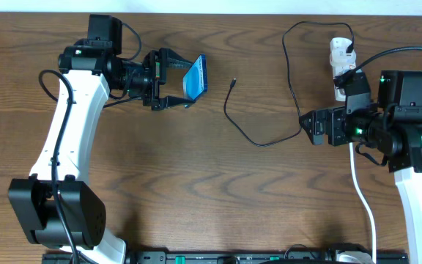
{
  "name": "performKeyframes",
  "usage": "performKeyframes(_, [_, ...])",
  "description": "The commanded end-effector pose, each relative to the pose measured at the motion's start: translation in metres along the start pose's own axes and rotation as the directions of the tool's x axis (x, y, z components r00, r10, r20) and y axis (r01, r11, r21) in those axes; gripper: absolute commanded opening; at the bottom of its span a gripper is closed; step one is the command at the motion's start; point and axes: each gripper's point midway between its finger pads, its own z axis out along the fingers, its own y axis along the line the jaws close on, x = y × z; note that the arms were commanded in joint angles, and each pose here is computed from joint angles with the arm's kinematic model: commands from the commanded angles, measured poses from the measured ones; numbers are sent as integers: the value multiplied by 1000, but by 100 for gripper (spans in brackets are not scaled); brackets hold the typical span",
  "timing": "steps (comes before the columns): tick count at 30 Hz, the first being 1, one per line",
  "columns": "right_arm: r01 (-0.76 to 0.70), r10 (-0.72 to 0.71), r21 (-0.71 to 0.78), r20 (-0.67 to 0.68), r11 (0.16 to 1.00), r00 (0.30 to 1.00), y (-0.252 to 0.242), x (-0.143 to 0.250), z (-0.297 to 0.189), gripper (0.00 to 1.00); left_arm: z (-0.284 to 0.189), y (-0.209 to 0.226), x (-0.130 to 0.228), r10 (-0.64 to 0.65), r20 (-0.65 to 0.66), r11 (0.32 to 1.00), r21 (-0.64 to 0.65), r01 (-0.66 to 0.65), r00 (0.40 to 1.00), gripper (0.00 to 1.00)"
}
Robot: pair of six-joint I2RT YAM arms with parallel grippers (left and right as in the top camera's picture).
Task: Plug charger to phone and switch on socket
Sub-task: 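Lift the phone with the left gripper and tilt it upright, then move the right gripper toward the phone's bottom end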
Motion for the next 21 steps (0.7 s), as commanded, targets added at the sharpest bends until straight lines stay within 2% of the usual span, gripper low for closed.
performKeyframes(1, [2, -2, -13, 7, 1000, 1000, 4, -4, -2, 99, -5, 1, 24, 17, -102, 1000, 4, -17, 995, 7])
performKeyframes(12, [-16, 16, -27, 18, 1000, 1000, 6, -7, -2, 99, -5, 0, 21, 65, -81, 998, 10, -65, 995, 8])
performKeyframes(17, [-35, 45, -129, 71, 991, 996, 24, -22, -3, 99, -4, -2, -8, 82, 89, 996, 13, -84, 993, 7])
performKeyframes(21, [-90, 107, -167, 90, 982, 990, 35, -33, 2, 99, -4, -4, -34, 103, 256, 994, 2, -107, 961, 8])
